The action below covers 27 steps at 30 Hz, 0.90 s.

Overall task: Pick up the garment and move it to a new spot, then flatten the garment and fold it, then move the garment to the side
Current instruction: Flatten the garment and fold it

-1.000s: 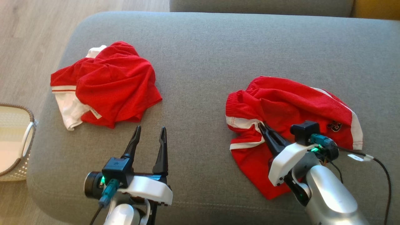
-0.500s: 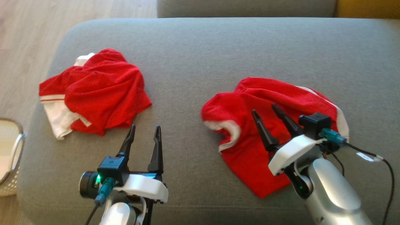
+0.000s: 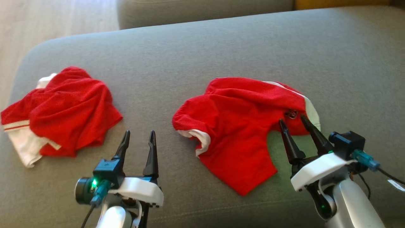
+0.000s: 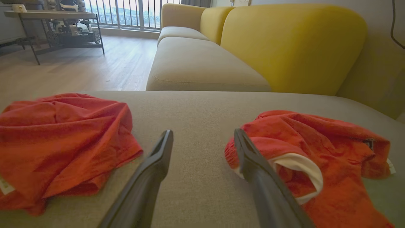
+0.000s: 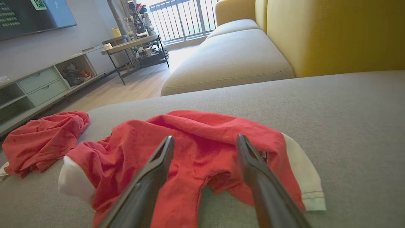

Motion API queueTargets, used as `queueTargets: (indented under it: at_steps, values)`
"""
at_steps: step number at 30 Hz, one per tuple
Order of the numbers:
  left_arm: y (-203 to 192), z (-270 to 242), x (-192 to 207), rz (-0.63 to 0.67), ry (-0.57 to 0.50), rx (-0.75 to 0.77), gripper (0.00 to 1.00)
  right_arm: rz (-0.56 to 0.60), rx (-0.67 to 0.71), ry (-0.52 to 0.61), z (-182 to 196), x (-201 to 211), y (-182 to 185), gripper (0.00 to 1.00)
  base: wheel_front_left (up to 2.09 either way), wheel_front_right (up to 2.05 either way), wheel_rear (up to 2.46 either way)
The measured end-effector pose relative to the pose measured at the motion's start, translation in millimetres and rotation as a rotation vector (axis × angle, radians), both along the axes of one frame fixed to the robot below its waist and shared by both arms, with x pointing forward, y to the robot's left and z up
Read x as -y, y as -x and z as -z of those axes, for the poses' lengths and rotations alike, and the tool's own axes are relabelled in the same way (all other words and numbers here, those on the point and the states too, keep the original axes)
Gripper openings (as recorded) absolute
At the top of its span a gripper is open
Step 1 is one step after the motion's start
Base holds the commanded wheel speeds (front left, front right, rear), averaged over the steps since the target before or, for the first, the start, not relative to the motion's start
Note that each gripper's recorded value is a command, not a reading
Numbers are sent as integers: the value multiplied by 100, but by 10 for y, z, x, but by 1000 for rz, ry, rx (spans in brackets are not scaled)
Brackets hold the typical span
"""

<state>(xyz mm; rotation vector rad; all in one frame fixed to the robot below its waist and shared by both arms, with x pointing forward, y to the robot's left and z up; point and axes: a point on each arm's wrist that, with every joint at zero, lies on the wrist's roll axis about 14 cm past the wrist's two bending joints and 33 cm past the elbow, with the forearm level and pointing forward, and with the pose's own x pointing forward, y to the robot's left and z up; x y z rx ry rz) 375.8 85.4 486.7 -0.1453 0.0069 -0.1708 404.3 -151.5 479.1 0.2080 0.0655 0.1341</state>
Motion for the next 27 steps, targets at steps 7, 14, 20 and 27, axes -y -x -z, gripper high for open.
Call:
queueTargets:
  at_steps: [7, 14, 20, 27]
  values:
    - [-63, 326, 315, 121, 7, -103, 100, 60, 4, 3, -28, 213, 81, 100, 0, 0, 0]
    - [-209, 591, 565, 200, -3, -193, 100, 90, -3, 8, -8, 317, 97, 100, 0, 0, 0]
    - [-253, 817, 663, 234, -25, -269, 100, 106, -18, 11, 44, 374, 110, 100, 0, 0, 0]
    - [-322, 922, 753, 256, -21, -314, 100, 121, -28, 15, 78, 424, 124, 100, 0, 0, 0]
